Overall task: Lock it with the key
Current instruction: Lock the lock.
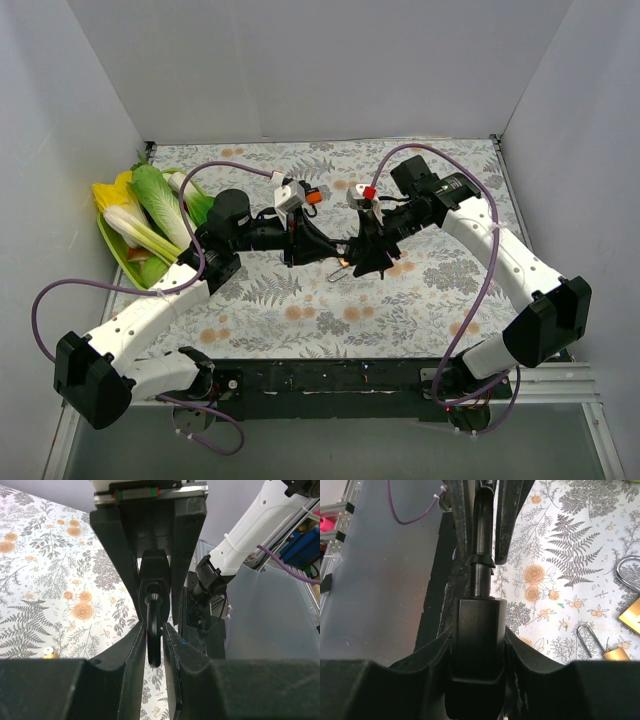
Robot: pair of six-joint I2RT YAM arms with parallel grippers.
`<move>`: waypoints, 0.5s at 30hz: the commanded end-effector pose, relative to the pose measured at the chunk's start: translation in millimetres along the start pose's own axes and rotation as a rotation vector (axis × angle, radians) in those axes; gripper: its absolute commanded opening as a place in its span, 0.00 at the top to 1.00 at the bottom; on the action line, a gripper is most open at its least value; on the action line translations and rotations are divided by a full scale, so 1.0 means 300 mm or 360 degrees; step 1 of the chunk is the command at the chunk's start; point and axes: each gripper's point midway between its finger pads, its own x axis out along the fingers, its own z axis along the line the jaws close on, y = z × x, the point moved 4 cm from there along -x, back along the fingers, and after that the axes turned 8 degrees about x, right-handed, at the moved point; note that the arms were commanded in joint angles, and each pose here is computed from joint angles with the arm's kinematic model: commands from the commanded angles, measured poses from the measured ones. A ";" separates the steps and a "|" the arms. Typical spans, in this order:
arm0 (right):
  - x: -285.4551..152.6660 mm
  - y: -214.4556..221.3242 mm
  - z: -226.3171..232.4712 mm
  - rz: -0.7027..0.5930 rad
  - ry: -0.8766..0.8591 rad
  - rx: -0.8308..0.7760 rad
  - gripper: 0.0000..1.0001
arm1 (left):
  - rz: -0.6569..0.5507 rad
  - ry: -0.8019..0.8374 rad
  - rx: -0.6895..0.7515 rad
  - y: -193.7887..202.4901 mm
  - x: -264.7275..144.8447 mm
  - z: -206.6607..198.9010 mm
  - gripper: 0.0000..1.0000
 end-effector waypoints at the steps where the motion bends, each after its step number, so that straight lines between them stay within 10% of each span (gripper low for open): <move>1: -0.002 -0.074 0.055 -0.0120 -0.0142 -0.0071 0.99 | -0.0070 0.0001 0.0116 -0.058 -0.011 -0.016 0.81; 11: -0.002 -0.076 0.048 -0.0117 -0.0129 -0.0068 0.99 | -0.0095 -0.0002 0.0071 -0.074 -0.006 -0.014 0.91; 15: -0.001 -0.074 0.039 -0.0109 -0.0117 -0.0070 0.99 | -0.0096 -0.0009 0.0066 -0.081 -0.003 -0.011 0.77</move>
